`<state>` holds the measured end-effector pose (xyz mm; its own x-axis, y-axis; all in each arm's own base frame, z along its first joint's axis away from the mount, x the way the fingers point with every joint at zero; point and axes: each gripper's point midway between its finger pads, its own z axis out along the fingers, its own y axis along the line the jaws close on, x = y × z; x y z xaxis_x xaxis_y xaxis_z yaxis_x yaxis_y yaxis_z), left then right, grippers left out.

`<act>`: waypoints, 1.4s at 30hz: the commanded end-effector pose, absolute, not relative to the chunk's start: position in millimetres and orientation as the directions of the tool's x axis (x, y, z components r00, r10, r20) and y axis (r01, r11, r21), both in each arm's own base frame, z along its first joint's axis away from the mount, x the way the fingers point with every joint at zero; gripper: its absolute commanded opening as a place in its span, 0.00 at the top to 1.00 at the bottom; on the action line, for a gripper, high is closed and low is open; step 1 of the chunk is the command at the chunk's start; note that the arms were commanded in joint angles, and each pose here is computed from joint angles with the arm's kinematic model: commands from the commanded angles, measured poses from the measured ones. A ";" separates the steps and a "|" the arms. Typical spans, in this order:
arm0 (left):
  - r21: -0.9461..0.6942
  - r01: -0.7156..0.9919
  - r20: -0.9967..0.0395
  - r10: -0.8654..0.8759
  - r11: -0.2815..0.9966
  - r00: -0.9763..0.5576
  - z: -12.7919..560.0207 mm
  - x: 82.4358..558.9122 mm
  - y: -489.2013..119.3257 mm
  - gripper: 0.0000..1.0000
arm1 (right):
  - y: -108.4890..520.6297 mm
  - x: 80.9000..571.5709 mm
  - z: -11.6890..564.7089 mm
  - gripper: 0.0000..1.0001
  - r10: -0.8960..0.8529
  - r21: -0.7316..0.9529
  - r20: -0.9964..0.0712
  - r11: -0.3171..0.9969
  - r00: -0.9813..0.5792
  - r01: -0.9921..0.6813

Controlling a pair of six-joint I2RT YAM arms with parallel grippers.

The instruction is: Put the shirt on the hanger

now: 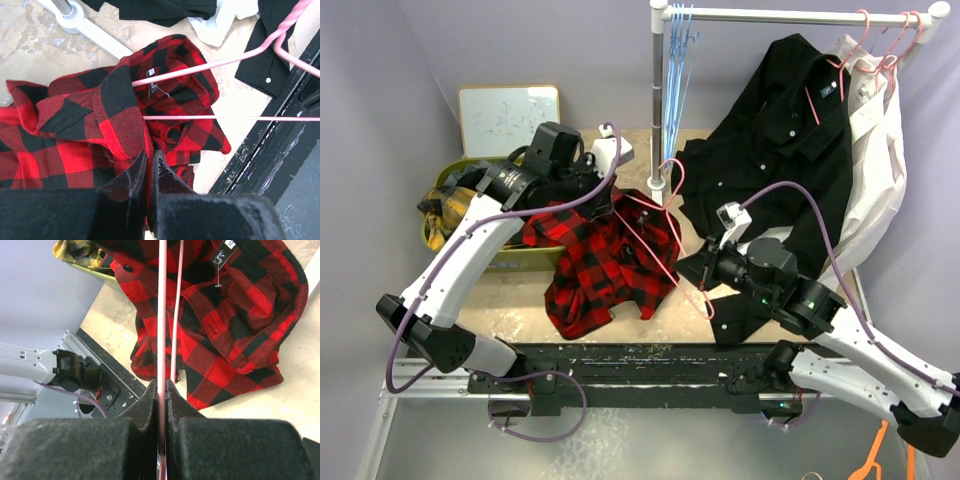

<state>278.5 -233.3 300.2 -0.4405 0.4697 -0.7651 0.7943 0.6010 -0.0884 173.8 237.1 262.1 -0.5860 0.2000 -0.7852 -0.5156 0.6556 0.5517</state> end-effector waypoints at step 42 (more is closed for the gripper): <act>0.206 0.721 -0.892 0.430 0.661 -0.139 422.8 305.4 -204.3 0.94 | 298.2 182.5 356.9 1.00 0.356 0.462 -0.877 0.442 -0.322 -0.769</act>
<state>318.8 -196.3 376.6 -0.2625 0.4886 -0.8321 0.6858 0.7011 0.1953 187.1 288.3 310.3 -0.3848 0.2594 -0.8858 -0.7057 0.5359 0.4635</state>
